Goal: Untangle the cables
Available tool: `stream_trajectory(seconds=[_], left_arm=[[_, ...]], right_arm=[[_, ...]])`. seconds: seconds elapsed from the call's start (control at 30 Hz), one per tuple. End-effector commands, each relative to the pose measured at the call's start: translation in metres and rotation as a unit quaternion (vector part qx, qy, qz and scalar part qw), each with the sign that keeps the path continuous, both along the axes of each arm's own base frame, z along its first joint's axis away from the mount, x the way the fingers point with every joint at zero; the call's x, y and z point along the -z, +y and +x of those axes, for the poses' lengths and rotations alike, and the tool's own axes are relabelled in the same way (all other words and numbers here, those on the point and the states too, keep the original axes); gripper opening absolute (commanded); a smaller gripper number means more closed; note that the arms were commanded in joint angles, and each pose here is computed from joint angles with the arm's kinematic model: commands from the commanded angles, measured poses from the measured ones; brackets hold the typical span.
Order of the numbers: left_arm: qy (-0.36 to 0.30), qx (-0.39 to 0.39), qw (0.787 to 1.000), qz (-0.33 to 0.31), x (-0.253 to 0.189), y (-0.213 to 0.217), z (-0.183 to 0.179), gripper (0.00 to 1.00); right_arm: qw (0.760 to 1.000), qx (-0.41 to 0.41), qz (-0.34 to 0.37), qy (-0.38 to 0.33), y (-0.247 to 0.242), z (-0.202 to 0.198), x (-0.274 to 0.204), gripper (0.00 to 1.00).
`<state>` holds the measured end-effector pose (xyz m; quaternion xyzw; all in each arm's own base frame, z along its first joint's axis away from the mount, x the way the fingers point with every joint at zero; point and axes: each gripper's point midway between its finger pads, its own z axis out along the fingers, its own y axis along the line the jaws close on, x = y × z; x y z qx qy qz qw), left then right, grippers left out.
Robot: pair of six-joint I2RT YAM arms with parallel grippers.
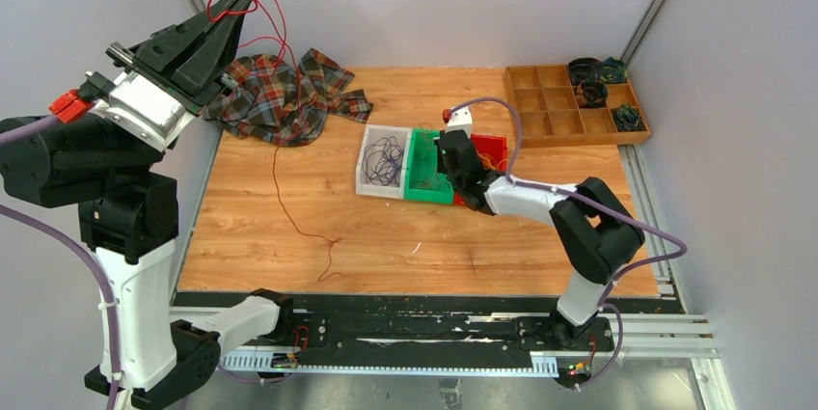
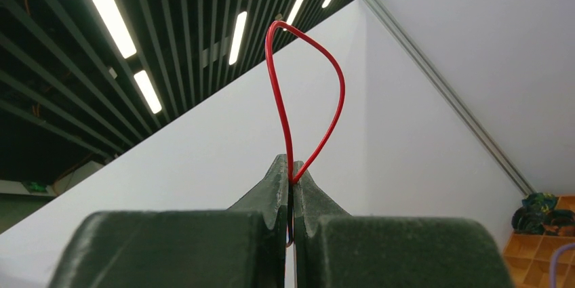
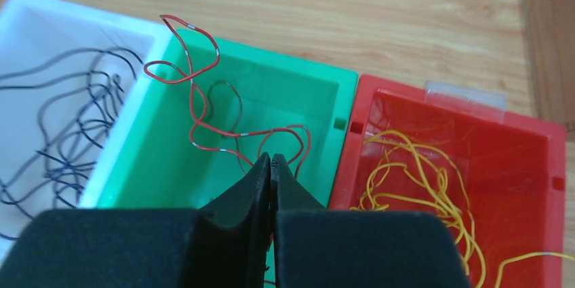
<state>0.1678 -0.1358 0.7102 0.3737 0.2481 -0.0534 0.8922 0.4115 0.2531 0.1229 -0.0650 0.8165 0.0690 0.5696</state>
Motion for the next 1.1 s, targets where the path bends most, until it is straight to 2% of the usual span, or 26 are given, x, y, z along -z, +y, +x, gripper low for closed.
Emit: stream_trajectory(seconds=[0.0, 0.17, 0.37, 0.43, 0.53, 0.7, 0.8, 1.07], left_arm=[[-0.011, 0.009, 1.000, -0.004, -0.006, 0.000, -0.010, 0.00], [-0.013, 0.008, 1.000, -0.004, -0.007, 0.001, -0.011, 0.00], [-0.014, 0.009, 1.000, -0.004, -0.008, 0.000, -0.011, 0.00], [-0.014, 0.008, 1.000, -0.003, -0.008, 0.000, -0.010, 0.01], [-0.014, 0.012, 1.000, -0.003, -0.008, -0.001, -0.010, 0.00], [0.001, 0.031, 0.999, -0.009, -0.008, -0.007, -0.002, 0.00], [0.020, 0.047, 0.999, -0.011, -0.005, -0.013, 0.008, 0.01], [0.071, 0.104, 0.992, -0.014, 0.000, -0.034, 0.034, 0.00]], right_arm=[[0.998, 0.024, -0.025, 0.051, -0.003, -0.003, 0.030, 0.01], [0.995, 0.002, -0.032, 0.097, 0.011, -0.009, 0.054, 0.01], [0.992, -0.004, -0.035, 0.119, 0.020, -0.005, 0.057, 0.03], [0.993, -0.011, -0.029, 0.116, 0.025, -0.004, 0.051, 0.08], [0.994, -0.015, -0.019, 0.109, 0.028, -0.002, 0.037, 0.21], [0.997, -0.026, 0.019, 0.074, 0.031, -0.002, -0.004, 0.53], [0.997, -0.026, 0.032, 0.059, 0.028, -0.002, -0.030, 0.60], [0.995, -0.040, 0.091, -0.003, 0.014, -0.017, -0.101, 0.64]])
